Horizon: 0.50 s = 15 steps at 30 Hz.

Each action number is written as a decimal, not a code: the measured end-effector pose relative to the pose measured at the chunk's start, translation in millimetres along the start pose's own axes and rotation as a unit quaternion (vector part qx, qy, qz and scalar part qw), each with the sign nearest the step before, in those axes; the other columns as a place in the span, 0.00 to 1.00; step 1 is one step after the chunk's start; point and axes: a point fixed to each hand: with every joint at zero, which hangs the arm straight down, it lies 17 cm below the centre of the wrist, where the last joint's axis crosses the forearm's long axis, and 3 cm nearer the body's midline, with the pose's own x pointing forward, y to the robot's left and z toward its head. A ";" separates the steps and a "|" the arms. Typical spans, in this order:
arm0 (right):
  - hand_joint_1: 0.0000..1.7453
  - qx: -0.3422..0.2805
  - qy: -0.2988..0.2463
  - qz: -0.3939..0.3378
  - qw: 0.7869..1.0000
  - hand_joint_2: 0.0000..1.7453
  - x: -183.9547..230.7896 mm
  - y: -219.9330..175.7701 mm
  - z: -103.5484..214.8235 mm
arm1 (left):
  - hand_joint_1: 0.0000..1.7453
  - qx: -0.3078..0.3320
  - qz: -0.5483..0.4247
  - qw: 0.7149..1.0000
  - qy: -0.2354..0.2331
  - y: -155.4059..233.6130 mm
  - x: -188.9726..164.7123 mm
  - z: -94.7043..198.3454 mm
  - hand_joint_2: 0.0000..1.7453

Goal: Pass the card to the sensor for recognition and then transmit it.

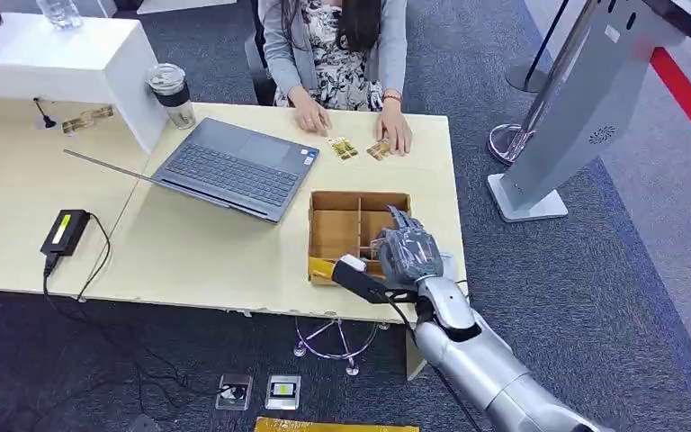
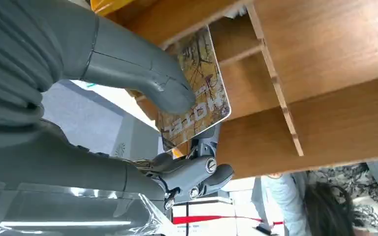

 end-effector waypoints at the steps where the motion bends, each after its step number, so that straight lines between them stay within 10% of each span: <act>1: 1.00 -0.003 0.000 -0.001 1.000 1.00 -0.6 -3.9 -2.1 | 0.00 0.000 0.000 1.000 0.000 0.1 0.0 0.0 0.00; 15: 1.00 -0.122 -0.031 0.018 0.992 1.00 -4.4 -172.0 -58.7 | 0.00 -0.012 -0.006 1.000 -0.010 -4.2 2.6 1.1 0.00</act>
